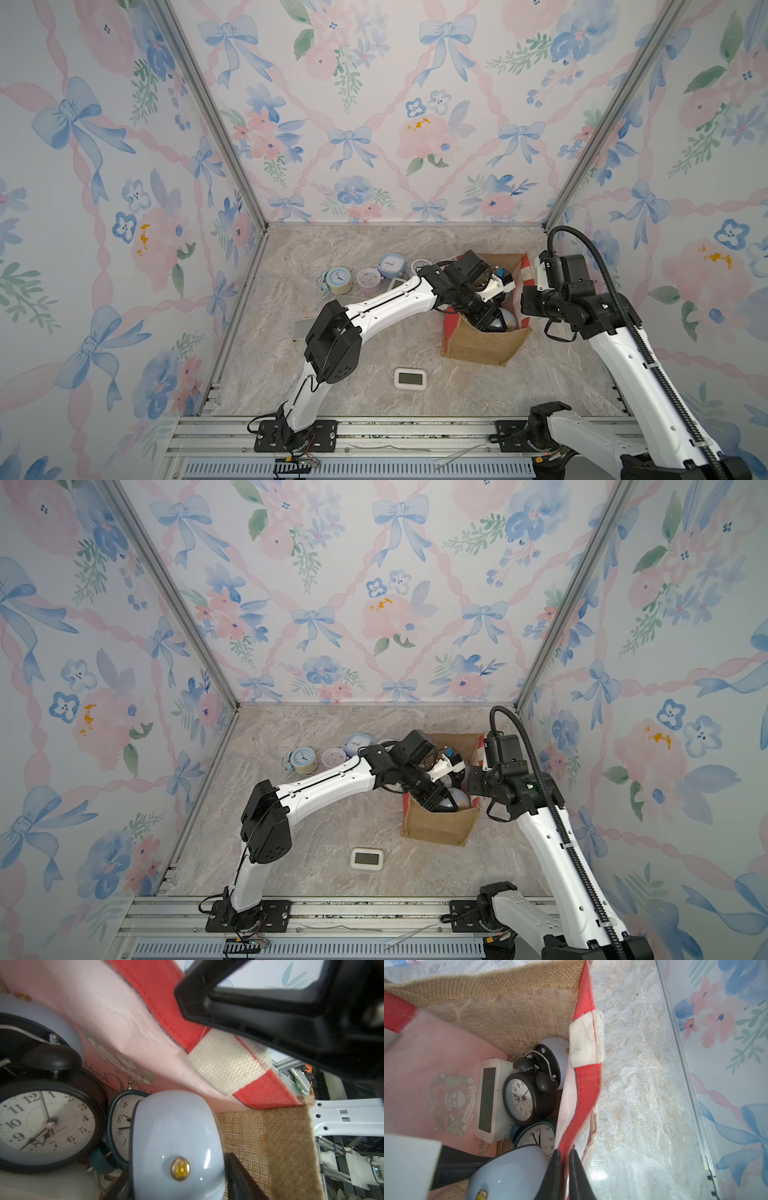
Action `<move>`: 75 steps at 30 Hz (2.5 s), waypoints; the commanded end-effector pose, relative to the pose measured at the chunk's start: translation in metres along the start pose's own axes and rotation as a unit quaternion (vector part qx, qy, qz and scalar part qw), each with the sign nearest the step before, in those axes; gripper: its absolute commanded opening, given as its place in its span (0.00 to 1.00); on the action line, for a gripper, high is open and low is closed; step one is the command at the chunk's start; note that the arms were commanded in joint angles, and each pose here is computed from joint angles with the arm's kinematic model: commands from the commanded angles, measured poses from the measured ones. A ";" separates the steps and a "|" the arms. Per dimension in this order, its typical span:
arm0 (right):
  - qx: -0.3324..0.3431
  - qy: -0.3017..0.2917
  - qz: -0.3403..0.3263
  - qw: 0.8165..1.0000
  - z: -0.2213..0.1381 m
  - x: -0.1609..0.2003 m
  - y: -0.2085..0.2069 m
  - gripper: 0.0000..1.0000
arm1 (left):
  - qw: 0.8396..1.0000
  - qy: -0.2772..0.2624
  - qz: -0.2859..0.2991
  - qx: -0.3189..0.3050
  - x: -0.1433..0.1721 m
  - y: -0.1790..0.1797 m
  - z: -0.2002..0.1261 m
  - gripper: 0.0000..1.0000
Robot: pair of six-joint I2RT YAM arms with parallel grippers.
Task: Put the alarm clock into the canvas bag
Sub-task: Place the alarm at the canvas bag.
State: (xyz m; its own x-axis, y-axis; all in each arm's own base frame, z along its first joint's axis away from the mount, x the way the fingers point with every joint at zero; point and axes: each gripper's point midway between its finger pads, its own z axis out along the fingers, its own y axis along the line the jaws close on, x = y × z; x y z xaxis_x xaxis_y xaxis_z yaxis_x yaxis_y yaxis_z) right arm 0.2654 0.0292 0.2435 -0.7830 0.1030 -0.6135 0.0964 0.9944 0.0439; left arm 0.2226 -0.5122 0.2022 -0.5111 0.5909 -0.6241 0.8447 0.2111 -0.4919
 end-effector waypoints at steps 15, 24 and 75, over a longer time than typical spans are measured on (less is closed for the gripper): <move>0.003 -0.004 -0.009 1.000 -0.005 -0.001 -0.001 0.12 | 0.995 0.051 -0.073 -0.051 0.033 0.067 0.029 0.35; 0.003 -0.004 -0.008 1.000 -0.004 -0.001 0.000 0.11 | 0.992 -0.010 -0.080 -0.099 -0.015 0.087 0.012 0.35; 0.000 0.006 -0.006 1.000 0.003 0.002 0.002 0.17 | 0.958 -0.136 -0.097 -0.232 -0.061 0.068 -0.116 0.86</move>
State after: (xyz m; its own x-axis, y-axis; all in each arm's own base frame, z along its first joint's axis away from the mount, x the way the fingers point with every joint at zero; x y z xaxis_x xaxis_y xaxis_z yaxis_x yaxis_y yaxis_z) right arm 0.2663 0.0295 0.2434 -0.7823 0.1029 -0.6143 0.0960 0.9944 0.0442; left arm 0.3327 -0.4550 0.2766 -0.6457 0.2768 -0.7117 0.6738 0.6450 -0.3604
